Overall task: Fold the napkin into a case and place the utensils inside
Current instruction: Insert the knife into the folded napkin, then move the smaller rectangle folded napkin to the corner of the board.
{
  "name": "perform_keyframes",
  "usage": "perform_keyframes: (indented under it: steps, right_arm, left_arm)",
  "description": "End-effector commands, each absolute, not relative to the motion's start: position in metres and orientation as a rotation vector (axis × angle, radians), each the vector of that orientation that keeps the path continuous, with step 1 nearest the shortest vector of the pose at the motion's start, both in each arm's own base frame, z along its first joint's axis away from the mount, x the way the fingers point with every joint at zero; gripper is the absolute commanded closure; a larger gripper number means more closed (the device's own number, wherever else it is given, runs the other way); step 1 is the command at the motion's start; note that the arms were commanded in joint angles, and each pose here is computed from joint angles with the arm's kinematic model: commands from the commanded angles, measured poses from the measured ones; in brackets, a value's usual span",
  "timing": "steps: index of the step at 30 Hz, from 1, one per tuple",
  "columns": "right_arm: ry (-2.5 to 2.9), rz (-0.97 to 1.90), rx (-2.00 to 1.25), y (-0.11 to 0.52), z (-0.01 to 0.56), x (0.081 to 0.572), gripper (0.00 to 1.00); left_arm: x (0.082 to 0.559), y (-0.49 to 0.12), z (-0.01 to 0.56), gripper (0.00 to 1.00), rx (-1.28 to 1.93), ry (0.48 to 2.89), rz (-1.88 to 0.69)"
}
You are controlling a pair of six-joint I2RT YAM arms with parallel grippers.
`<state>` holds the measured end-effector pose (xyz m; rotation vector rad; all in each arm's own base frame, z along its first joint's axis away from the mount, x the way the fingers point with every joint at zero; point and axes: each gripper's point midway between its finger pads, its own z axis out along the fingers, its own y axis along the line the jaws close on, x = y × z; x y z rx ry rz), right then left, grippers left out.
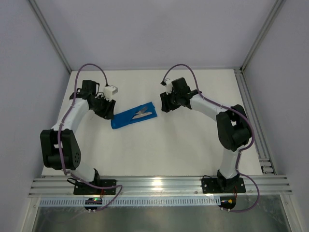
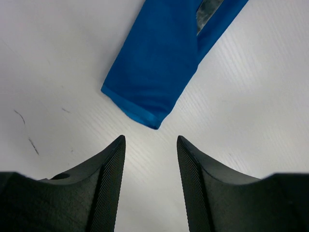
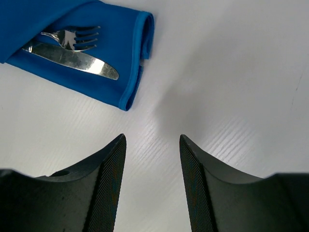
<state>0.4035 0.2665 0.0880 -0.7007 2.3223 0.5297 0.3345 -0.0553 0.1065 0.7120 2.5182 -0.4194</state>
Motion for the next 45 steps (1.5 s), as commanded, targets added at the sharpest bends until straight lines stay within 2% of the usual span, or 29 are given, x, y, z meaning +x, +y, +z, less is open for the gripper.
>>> perform_keyframes:
  steps: [1, 4, 6, 11, 15, 21, 26, 33, 39, 42, 43, 45]
  right_arm:
    - [2.283, 0.615, -0.557, 0.277, 0.117, 0.402, 0.48]
    - [2.346, 0.624, -0.486, 0.274, 0.103, 0.399, 0.49]
    - [2.366, 0.672, -0.445, 0.276, 0.099, 0.398, 0.49]
    - [2.396, 0.725, -0.378, 0.275, 0.089, 0.391, 0.52]
    - [2.4, 0.686, -0.391, 0.265, 0.083, 0.383, 0.52]
    - [2.389, 0.617, -0.42, 0.253, 0.081, 0.377, 0.52]
    - [2.394, 0.603, -0.441, 0.249, 0.079, 0.374, 0.53]
    - [2.38, 0.569, -0.461, 0.243, 0.081, 0.372, 0.53]
    - [2.366, 0.557, -0.475, 0.242, 0.085, 0.373, 0.53]
    - [2.359, 0.538, -0.481, 0.24, 0.088, 0.375, 0.52]
    - [2.36, 0.533, -0.48, 0.238, 0.088, 0.375, 0.52]
    - [2.359, 0.516, -0.483, 0.236, 0.09, 0.376, 0.53]
  left_arm:
    - [0.337, -0.083, 0.123, 0.5, 0.948, 2.423, -0.331]
    - [0.337, -0.124, 0.11, 0.43, 1.14, 2.371, -0.236]
    - [0.357, -0.134, 0.112, 0.43, 1.1, 2.346, -0.247]
    - [0.407, -0.149, 0.116, 0.58, 1.003, 2.356, -0.32]
    - [0.433, -0.17, 0.091, 0.59, 1.087, 2.361, -0.439]
    - [0.434, -0.188, 0.063, 0.51, 1.196, 2.368, -0.601]
    - [0.45, -0.198, 0.05, 0.51, 1.142, 2.386, -0.645]
    - [0.446, -0.2, 0.028, 0.51, 1.159, 2.447, -0.622]
    - [0.443, -0.198, 0.013, 0.7, 1.143, 2.508, -0.586]
    - [0.442, -0.197, 0.013, 0.84, 1.136, 2.516, -0.58]
    - [0.443, -0.196, 0.014, 0.92, 1.13, 2.516, -0.576]
    - [0.444, -0.195, 0.014, 0.97, 1.106, 2.526, -0.561]
